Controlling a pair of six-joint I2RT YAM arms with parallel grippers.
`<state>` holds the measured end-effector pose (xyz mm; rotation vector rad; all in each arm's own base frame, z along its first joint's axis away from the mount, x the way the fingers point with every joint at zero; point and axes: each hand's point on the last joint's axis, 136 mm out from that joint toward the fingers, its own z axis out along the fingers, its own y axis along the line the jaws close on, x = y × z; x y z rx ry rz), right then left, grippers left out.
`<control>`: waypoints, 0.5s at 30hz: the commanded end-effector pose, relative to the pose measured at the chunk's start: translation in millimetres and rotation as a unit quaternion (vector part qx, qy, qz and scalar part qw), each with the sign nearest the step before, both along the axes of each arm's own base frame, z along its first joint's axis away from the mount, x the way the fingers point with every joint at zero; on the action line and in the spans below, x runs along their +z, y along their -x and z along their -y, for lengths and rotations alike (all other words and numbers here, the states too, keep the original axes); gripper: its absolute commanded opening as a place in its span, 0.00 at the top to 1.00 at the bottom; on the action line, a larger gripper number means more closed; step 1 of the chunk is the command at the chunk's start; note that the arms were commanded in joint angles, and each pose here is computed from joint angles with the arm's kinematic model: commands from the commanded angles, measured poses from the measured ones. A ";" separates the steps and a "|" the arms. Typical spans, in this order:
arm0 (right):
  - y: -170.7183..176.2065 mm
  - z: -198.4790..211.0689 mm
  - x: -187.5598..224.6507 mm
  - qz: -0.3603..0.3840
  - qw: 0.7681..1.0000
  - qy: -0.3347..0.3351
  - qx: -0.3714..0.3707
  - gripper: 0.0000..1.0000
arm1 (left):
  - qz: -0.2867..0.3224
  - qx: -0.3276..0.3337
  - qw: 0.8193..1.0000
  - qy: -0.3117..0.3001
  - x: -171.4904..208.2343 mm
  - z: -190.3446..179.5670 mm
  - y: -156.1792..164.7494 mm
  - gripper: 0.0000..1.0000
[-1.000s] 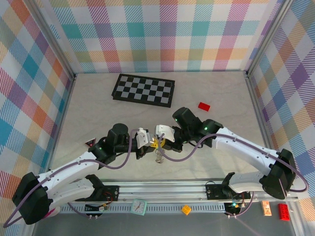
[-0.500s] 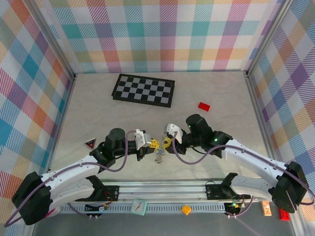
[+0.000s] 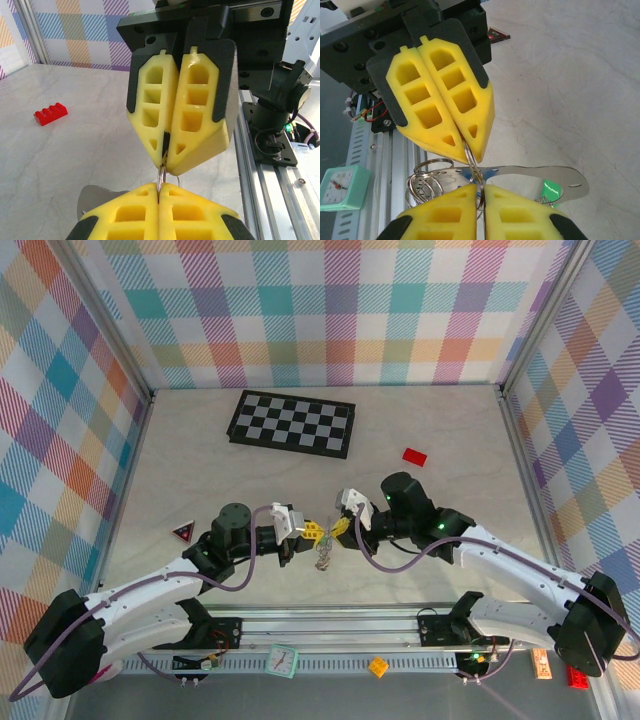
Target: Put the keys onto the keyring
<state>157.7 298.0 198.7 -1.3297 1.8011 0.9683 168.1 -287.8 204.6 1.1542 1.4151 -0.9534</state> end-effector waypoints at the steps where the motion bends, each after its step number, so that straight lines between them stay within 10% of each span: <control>1: 6.3 1.7 0.0 -0.013 1.000 -0.003 0.006 0.92 | 0.034 -0.001 0.999 0.035 22.4 -0.1 1.8 1.00; 15: 10.6 -3.3 0.4 -0.034 0.999 -0.011 0.023 0.94 | 0.040 -0.003 0.998 0.039 25.7 0.7 1.5 1.00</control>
